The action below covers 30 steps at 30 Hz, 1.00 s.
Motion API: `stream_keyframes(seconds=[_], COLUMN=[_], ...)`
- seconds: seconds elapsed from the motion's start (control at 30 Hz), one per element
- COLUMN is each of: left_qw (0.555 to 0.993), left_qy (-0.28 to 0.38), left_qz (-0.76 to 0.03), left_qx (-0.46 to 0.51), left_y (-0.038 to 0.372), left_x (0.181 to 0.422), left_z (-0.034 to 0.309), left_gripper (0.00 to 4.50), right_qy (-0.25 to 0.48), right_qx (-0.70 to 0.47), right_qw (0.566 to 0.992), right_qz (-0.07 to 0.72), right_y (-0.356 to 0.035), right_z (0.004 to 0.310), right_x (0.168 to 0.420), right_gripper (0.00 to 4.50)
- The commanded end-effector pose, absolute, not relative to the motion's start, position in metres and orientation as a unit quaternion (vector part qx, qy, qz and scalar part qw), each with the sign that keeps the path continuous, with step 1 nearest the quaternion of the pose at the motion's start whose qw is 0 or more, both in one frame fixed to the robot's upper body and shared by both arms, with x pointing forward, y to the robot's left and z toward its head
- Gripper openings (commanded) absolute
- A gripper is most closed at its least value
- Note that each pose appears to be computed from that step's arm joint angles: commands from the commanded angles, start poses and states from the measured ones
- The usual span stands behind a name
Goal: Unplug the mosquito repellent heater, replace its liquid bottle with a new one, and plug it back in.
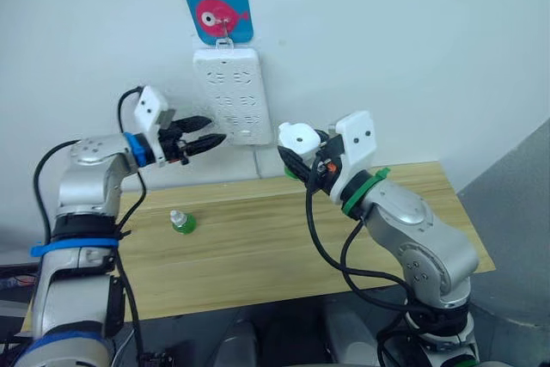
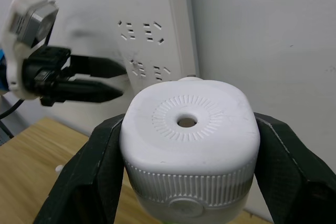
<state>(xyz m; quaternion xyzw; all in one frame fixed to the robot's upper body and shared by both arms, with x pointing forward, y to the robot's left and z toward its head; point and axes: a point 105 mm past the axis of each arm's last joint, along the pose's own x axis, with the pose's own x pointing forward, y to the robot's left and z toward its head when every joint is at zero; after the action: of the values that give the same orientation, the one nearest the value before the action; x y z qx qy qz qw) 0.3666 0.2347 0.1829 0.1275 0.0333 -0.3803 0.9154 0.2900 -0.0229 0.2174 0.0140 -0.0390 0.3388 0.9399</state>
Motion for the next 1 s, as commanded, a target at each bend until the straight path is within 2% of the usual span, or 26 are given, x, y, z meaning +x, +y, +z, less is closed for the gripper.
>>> stream_keyframes(seconds=[0.03, 0.07, 0.1, 0.27, 0.43, 0.6, 0.7, 0.83, 1.0], left_qw=[0.923, 0.924, 0.924, 0.903, 0.866, 0.855, 0.846, 0.835, 0.824], left_qy=[-0.014, -0.017, -0.020, -0.005, 0.011, -0.020, -0.051, -0.079, -0.118], left_qz=[-0.351, -0.345, -0.343, -0.394, -0.466, -0.495, -0.515, -0.538, -0.551], left_qx=[0.155, 0.163, 0.167, 0.174, 0.181, 0.150, 0.125, 0.087, 0.065], left_y=[0.249, 0.251, 0.252, 0.232, 0.193, 0.158, 0.129, 0.100, 0.077], left_x=[0.353, 0.349, 0.344, 0.312, 0.286, 0.289, 0.293, 0.292, 0.303], left_z=[0.210, 0.211, 0.212, 0.210, 0.206, 0.211, 0.211, 0.214, 0.226], left_gripper=[4.12, 4.45, 4.49, 4.50, 4.50, 4.50, 4.50, 4.50, 4.50], right_qy=[-0.090, -0.093, -0.096, -0.111, -0.118, -0.117, -0.111, -0.102, -0.088], right_qx=[0.027, 0.029, 0.031, 0.058, 0.110, 0.172, 0.265, 0.381, 0.497], right_qw=[0.931, 0.930, 0.930, 0.930, 0.931, 0.930, 0.920, 0.890, 0.833], right_qz=[0.353, 0.353, 0.353, 0.346, 0.329, 0.303, 0.266, 0.229, 0.226], right_y=[-0.023, -0.024, -0.025, -0.032, -0.045, -0.061, -0.075, -0.087, -0.095], right_z=[0.239, 0.240, 0.241, 0.248, 0.253, 0.253, 0.252, 0.252, 0.253], right_x=[0.282, 0.282, 0.282, 0.285, 0.287, 0.290, 0.295, 0.298, 0.294], right_gripper=[3.00, 3.00, 3.00, 3.00, 3.00, 3.00, 3.00, 3.00, 3.00])
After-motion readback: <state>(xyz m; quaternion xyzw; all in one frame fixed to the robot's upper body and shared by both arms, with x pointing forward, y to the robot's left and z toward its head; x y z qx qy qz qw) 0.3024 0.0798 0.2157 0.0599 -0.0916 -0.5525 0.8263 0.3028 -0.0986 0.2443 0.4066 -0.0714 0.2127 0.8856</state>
